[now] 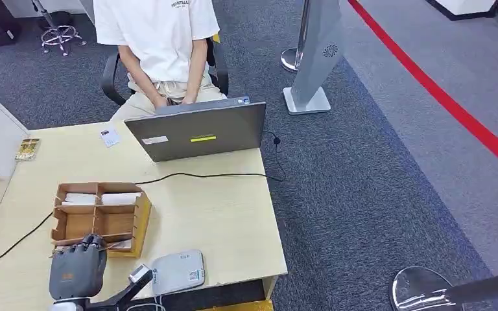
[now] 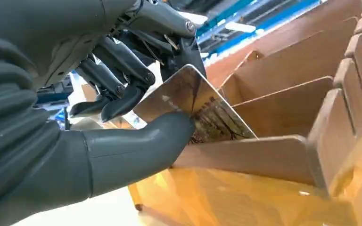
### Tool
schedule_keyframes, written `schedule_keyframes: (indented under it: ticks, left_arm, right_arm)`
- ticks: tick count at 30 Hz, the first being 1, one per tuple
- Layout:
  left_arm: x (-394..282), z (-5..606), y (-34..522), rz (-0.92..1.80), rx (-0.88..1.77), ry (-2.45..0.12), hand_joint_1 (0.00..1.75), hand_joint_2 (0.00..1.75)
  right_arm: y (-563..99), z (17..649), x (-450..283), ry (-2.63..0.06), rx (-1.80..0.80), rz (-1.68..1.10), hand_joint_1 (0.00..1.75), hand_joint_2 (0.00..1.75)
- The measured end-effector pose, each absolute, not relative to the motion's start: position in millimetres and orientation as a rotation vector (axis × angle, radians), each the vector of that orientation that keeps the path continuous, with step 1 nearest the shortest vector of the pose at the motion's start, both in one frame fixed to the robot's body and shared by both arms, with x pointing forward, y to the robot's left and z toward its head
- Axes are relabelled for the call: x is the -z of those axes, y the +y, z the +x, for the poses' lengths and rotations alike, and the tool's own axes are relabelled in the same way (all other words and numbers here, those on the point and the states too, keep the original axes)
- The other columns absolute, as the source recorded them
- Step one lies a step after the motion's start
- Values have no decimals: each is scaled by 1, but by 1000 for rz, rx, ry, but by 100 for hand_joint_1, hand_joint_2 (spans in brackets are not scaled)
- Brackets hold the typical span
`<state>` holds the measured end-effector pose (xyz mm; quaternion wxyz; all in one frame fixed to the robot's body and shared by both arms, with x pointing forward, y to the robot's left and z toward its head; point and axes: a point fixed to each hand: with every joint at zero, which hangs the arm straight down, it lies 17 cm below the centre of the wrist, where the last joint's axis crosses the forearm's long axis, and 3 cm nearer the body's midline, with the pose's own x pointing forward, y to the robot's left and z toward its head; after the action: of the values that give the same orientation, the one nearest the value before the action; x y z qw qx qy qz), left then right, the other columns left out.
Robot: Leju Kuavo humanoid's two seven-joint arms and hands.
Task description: Pass the card to the sensor for recognition and then transmit it.
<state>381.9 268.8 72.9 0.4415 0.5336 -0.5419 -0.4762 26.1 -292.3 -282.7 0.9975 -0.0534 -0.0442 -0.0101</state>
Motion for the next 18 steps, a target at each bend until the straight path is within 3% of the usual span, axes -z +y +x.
schedule_keyframes:
  ticks: [18]
  left_arm:
    - [-81, 385, 269, 1330, 1179, -1344, 175, 175]
  right_arm:
    - [-293, 26, 283, -87, 20, -108, 0, 175]
